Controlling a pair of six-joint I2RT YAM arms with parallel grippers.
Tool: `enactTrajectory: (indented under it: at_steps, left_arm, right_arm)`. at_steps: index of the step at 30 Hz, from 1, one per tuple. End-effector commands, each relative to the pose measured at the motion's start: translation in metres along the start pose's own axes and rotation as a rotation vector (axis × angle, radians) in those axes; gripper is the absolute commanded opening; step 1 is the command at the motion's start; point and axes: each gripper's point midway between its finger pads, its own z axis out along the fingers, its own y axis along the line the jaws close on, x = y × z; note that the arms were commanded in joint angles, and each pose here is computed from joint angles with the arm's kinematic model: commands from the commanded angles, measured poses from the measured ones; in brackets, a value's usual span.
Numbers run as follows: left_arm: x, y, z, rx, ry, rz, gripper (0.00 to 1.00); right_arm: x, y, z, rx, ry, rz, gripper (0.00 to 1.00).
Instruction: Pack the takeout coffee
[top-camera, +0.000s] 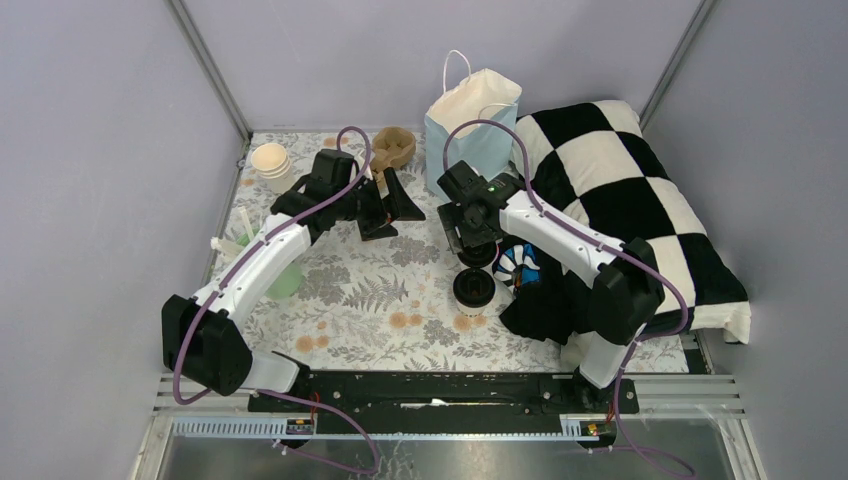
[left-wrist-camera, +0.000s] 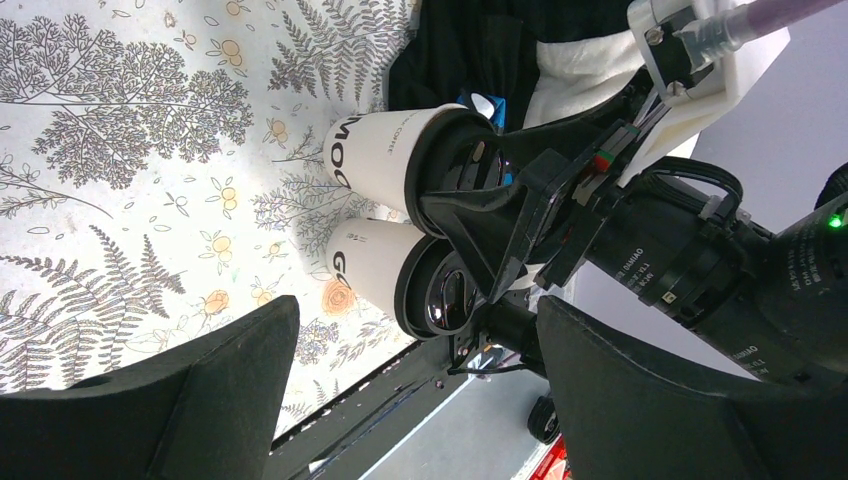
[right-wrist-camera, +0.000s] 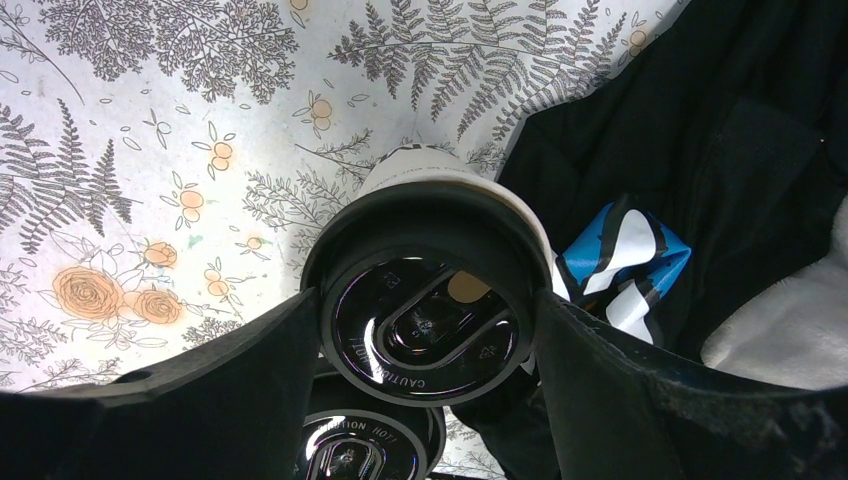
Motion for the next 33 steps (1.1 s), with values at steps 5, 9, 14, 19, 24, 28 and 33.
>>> enactTrajectory:
  at_steps: [5, 9, 14, 19, 24, 28, 33]
  left_arm:
    - [-0.008, -0.006, 0.002, 0.035, -0.013, 0.022, 0.92]
    - [-0.009, -0.006, 0.003, 0.036, -0.008, 0.019, 0.92]
    - [-0.010, -0.008, 0.004, 0.040, -0.004, 0.021, 0.92]
    - [-0.010, -0.008, 0.004, 0.040, -0.002, 0.020, 0.92]
    - [-0.010, -0.008, 0.005, 0.042, 0.002, 0.019, 0.92]
    - [-0.010, -0.008, 0.006, 0.044, 0.006, 0.019, 0.92]
    - [-0.007, -0.006, 0.008, 0.045, 0.023, 0.012, 0.92]
  right_arm:
    - [-0.002, -0.008, 0.005, 0.040, -0.001, -0.003, 0.81]
    - [-0.002, -0.011, 0.005, 0.056, -0.006, -0.004, 0.81]
    - [-0.002, -0.013, 0.006, 0.054, -0.007, 0.007, 0.82]
    - [-0.003, -0.015, 0.003, 0.055, -0.018, 0.012, 0.82]
    - [-0.002, -0.015, 0.002, 0.051, -0.025, 0.019, 0.82]
    - [0.000, -0.014, 0.003, 0.044, -0.021, 0.020, 0.85]
    - [-0.005, -0.014, -0.008, 0.027, -0.038, 0.034, 0.92]
